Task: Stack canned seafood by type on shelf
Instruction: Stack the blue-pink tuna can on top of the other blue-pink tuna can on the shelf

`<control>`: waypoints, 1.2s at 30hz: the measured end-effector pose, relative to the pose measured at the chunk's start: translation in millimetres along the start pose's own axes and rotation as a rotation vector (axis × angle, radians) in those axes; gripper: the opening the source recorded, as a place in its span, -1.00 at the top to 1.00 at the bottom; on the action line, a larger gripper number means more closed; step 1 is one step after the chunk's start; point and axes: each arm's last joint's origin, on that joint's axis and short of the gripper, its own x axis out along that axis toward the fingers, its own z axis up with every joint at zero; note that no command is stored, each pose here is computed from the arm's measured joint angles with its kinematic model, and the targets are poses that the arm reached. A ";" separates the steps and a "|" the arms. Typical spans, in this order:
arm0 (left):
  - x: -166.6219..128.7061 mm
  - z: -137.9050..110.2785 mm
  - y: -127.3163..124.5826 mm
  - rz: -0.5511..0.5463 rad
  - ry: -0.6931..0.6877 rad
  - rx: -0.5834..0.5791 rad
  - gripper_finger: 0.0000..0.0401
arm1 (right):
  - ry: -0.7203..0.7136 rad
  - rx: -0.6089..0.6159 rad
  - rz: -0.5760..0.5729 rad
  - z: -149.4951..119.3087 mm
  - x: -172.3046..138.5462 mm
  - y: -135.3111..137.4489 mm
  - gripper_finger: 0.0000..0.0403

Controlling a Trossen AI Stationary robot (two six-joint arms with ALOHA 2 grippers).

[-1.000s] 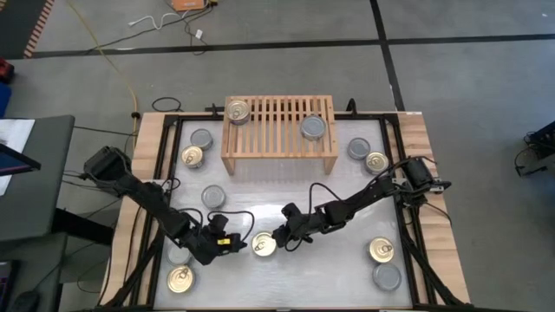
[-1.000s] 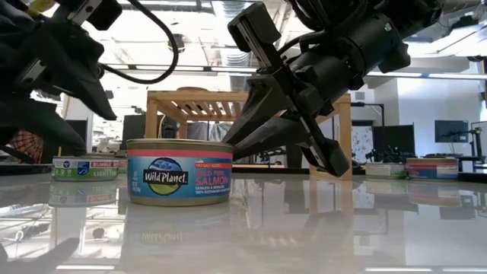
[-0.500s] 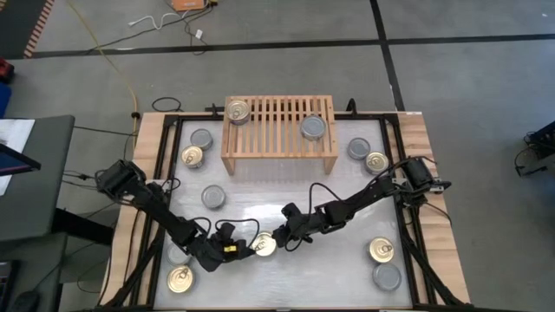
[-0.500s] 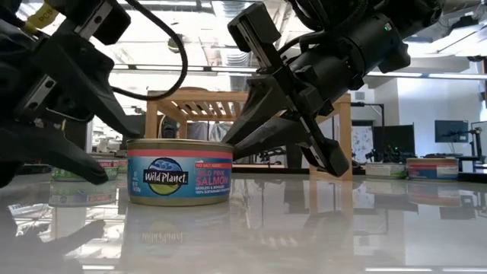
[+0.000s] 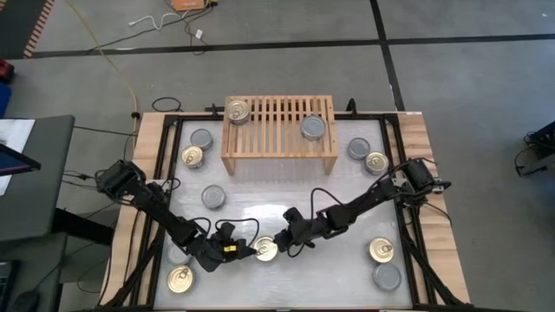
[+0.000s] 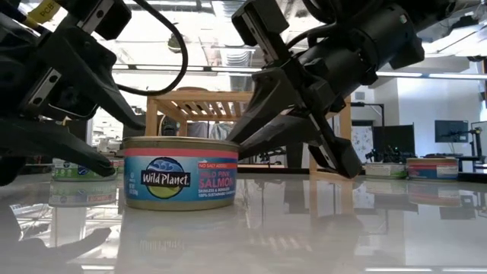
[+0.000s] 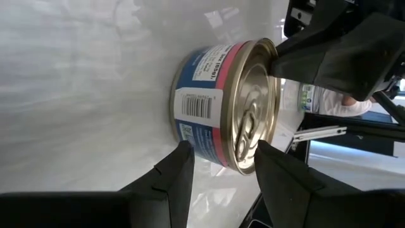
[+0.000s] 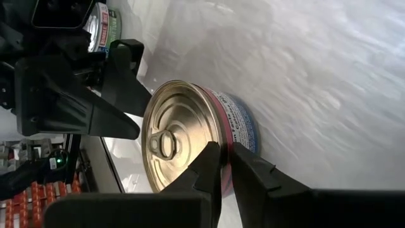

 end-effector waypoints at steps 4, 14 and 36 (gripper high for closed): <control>0.0 -0.1 0.0 0.001 0.004 -0.001 0.22 | -0.002 0.000 -0.003 -0.9 -0.2 -0.1 0.69; 0.6 0.7 -0.1 0.003 0.003 -0.018 0.22 | -0.018 0.035 -0.032 -2.2 -0.4 -2.3 0.69; 8.9 13.0 -3.9 0.021 0.004 0.092 0.22 | -0.017 0.039 -0.033 -3.9 -0.8 -2.1 0.69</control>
